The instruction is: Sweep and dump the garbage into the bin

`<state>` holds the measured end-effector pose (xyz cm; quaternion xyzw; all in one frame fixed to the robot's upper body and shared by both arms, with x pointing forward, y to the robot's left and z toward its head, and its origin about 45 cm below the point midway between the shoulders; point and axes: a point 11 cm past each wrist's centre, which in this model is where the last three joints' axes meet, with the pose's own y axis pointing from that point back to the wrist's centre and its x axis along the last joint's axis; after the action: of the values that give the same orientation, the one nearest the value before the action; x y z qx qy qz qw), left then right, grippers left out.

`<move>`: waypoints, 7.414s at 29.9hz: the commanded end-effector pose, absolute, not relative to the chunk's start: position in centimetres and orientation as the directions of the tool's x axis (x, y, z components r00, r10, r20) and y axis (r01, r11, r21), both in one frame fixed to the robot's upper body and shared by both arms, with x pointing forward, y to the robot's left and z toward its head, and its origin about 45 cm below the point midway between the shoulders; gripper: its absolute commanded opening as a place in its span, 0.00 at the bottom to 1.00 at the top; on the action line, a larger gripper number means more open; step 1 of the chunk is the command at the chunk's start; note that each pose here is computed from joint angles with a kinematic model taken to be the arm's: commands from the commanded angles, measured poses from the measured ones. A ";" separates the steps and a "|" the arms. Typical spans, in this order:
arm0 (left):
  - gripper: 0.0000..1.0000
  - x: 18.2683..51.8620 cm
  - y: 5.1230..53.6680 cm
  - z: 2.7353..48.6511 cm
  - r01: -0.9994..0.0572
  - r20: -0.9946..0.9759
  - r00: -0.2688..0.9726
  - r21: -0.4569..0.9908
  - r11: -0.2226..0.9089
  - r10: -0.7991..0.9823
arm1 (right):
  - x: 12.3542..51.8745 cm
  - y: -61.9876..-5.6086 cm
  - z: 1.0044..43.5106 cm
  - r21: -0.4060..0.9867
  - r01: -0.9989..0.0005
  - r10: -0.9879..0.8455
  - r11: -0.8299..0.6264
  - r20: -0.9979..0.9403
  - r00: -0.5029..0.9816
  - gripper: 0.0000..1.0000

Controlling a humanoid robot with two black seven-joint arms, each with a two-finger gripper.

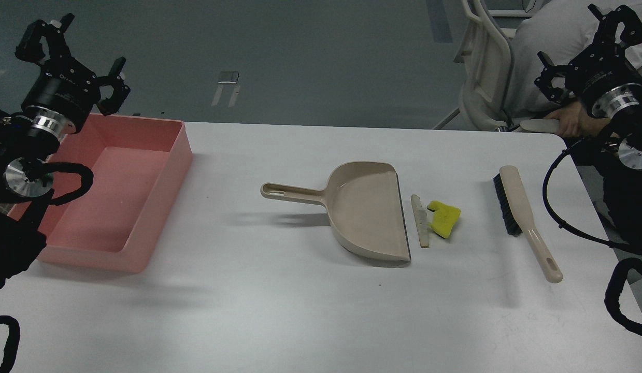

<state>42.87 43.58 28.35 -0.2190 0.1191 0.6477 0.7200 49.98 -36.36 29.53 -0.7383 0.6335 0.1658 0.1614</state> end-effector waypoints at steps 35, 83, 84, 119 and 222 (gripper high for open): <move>0.98 42.9 39.1 27.8 -0.972 -0.437 0.228 -0.161 0.174 0.870 | 48.4 -36.5 29.6 -0.067 -0.984 -0.888 -0.165 -0.424 0.178 1.00; 0.86 28.3 23.1 12.6 -0.879 -0.276 0.375 0.199 0.434 0.885 | 39.9 -43.2 25.6 -0.041 -0.997 -0.927 -0.070 -0.366 0.080 1.00; 0.86 28.5 23.3 12.4 -0.880 -0.269 0.371 0.204 0.429 0.889 | 39.9 -43.2 25.7 -0.044 -0.997 -0.927 -0.071 -0.365 0.082 1.00; 0.67 32.7 21.4 10.6 -0.867 -0.198 0.394 0.244 0.435 0.897 | 39.1 -43.5 26.1 -0.050 -0.996 -0.936 -0.071 -0.343 0.084 1.00; 0.05 31.4 24.3 13.1 -0.828 0.145 0.561 0.120 0.548 0.815 | 28.3 -36.6 15.1 0.706 -0.679 -0.242 -0.203 0.636 0.733 0.00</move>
<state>31.52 24.41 13.11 0.0860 -0.0349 0.4700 0.8778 28.26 -36.88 14.85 -0.7472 0.3077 -0.1951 -0.5559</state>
